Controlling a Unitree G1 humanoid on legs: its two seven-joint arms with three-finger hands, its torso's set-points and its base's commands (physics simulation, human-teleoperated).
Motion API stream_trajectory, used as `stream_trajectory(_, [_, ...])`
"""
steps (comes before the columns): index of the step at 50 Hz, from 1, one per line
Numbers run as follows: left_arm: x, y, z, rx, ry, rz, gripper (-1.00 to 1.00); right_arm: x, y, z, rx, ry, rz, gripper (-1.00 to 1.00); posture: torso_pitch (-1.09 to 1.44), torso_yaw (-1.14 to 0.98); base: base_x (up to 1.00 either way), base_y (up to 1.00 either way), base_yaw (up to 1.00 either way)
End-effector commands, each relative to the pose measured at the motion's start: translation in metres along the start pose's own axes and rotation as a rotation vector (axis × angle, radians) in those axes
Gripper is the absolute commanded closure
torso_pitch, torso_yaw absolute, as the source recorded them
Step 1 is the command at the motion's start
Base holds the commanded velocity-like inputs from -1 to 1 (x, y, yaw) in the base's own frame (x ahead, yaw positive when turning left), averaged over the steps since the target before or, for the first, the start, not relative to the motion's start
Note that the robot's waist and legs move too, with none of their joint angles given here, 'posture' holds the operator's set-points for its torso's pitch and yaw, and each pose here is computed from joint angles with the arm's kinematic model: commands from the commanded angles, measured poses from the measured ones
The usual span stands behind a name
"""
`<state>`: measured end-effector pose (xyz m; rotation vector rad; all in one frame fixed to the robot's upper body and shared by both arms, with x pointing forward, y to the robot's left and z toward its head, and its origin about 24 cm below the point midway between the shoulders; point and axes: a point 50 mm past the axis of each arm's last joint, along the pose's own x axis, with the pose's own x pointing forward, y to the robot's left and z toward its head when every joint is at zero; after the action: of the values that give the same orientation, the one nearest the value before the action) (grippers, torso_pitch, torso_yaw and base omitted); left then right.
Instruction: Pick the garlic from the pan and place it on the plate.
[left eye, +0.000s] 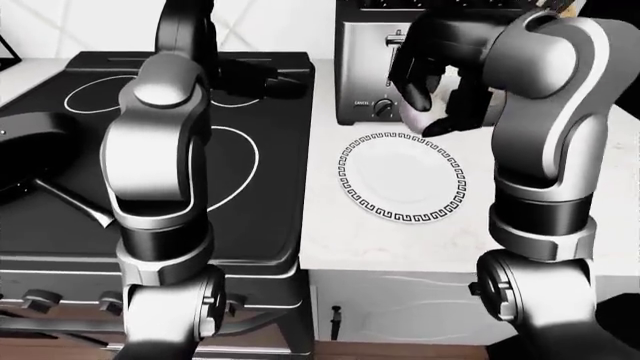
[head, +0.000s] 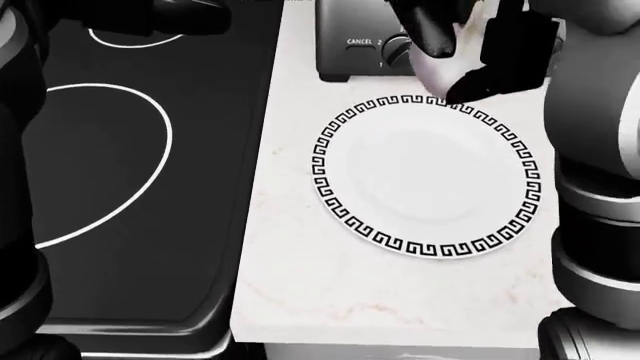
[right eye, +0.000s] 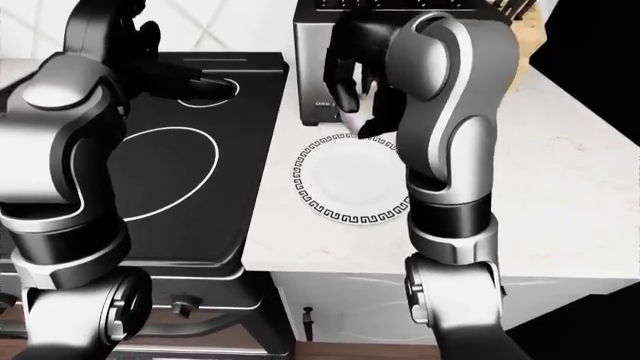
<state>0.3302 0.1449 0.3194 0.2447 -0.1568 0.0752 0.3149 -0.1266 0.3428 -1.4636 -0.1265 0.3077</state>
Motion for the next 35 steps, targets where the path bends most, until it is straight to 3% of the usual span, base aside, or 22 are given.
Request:
stream_trajectory(1, [-0.004,0.005,0.018,-0.001,-0.088,0.024,-1.00,-0.007,-0.011,0.003,-0.020,-0.002,-0.064,1.00,0.00,0.00,0.00,0.00,0.00])
stream_trajectory(17, [-0.004,0.003,0.016,0.001,-0.087,0.022,-1.00,0.003,0.021,0.010,-0.066,-0.010,0.008,1.00,0.00,0.00,0.00,0.00,0.00])
stream_trajectory(35, [-0.004,0.002,0.017,0.002,-0.088,0.021,-1.00,0.009,0.038,0.009,-0.119,0.008,0.027,1.00,0.00,0.00,0.00,0.00,0.00])
